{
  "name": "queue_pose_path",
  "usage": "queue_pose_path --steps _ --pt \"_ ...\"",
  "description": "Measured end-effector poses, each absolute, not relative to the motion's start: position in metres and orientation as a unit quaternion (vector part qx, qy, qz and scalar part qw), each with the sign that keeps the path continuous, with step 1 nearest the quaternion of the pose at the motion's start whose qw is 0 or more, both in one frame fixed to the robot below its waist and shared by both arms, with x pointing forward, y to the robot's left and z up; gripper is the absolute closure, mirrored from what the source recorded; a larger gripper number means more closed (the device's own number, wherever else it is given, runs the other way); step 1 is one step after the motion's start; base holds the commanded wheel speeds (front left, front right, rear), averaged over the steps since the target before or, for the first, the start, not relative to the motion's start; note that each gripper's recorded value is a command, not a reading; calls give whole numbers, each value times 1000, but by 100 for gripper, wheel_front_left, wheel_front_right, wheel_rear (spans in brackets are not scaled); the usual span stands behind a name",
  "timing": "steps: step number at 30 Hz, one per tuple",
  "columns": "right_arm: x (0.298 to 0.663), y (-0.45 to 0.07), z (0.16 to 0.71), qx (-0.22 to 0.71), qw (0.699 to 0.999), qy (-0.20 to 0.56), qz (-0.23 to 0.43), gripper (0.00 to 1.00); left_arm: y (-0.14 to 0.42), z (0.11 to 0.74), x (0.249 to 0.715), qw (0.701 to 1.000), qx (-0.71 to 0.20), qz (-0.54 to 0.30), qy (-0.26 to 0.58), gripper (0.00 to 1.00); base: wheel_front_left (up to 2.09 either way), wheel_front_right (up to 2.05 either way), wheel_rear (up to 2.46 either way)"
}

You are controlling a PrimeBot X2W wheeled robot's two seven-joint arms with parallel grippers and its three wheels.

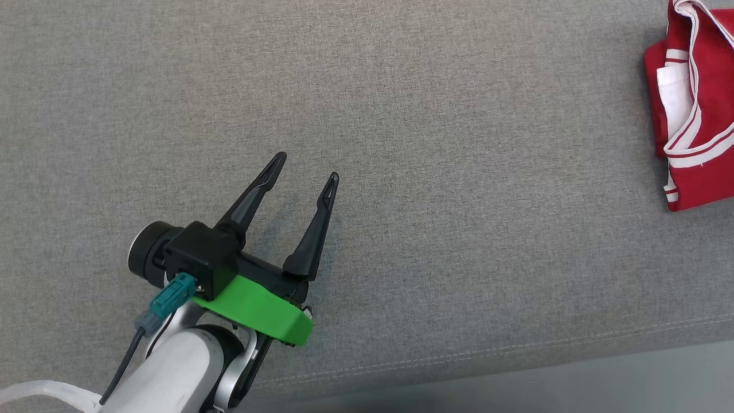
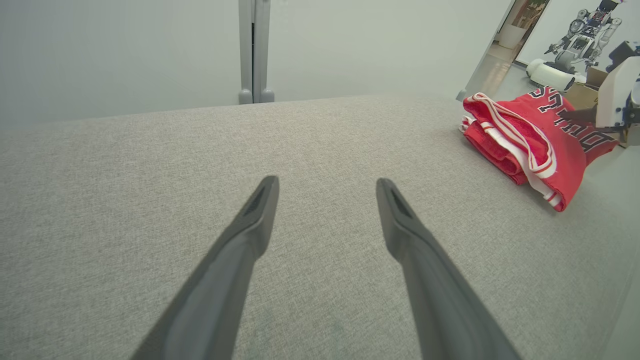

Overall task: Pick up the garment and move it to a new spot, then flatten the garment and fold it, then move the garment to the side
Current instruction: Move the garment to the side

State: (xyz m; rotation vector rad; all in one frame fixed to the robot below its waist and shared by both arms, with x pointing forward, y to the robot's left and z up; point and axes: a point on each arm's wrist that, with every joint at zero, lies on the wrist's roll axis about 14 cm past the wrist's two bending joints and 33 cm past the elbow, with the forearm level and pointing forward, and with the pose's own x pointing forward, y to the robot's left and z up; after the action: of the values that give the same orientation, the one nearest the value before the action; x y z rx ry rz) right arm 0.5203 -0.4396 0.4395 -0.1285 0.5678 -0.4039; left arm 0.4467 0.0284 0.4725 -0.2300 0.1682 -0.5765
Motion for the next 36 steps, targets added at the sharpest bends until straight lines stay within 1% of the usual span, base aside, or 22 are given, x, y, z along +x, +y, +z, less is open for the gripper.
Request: queue_pose_path --steps 1,2,3,4,11,15,23,34,36 --pt "519 -440 440 -60 938 276 -200 100 28 474 447 949 -112 -284 81 0 0 0 0" --pt "518 -442 441 -60 938 275 -203 82 28 475 447 949 -111 -285 80 0 0 0 0" --pt "516 -444 441 -60 938 273 -206 56 27 476 447 948 -111 -286 79 0 0 0 0" --pt "514 -445 441 -62 937 275 -208 0 27 476 447 948 -110 -287 78 0 0 0 0" --pt "511 -442 450 -72 939 264 -207 0 24 483 445 949 -108 -289 71 0 0 0 0" --pt "515 -431 458 -78 946 248 -195 0 25 488 444 949 -111 -287 65 0 0 0 0" --pt "535 -395 501 -82 970 170 -153 0 35 505 443 955 -120 -268 40 0 0 0 0" --pt "552 -326 582 -84 994 41 -64 0 102 541 445 978 -120 -173 -11 0 0 0 0" --pt "549 -303 593 -73 997 16 -33 0 124 550 441 982 -123 -140 -23 0 0 0 0"
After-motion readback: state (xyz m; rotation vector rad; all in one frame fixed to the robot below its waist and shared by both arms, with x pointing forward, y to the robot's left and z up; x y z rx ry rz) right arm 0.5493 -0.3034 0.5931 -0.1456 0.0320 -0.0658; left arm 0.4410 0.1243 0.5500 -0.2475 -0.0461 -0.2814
